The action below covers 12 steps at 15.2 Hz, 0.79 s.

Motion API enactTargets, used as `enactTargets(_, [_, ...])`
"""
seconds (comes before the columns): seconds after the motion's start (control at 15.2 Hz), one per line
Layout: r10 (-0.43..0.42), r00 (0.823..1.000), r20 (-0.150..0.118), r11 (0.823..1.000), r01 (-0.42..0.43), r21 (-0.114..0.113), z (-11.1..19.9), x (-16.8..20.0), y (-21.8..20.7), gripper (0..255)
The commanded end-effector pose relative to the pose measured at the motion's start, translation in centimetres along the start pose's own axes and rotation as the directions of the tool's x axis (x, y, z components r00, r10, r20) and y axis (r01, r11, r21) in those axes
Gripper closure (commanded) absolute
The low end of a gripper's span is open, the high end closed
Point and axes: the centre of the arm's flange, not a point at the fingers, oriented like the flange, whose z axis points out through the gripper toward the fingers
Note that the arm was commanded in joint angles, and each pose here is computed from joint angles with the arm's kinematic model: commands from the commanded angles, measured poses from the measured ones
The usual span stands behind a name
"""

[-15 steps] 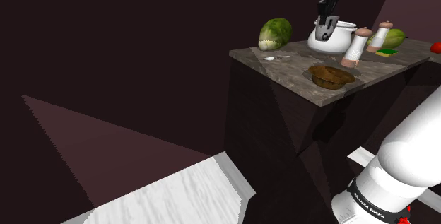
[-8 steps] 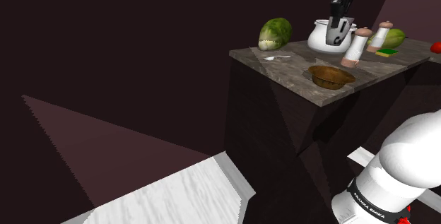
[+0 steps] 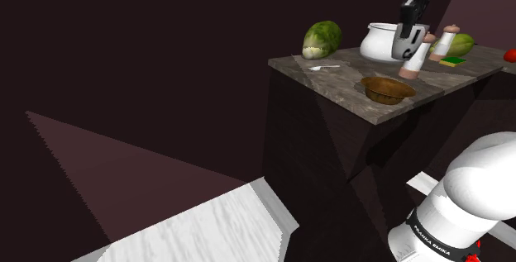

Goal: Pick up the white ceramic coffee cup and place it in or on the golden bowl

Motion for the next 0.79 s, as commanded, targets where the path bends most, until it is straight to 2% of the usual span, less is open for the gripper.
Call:
enactTargets(0.0, [0.000,1.000,0.000,1.000,0.000,0.000,1.0,0.0,-0.3,255])
enactTargets(0.73, [0.000,1.000,0.000,1.000,0.000,0.000,6.7,0.4,-0.9,255])
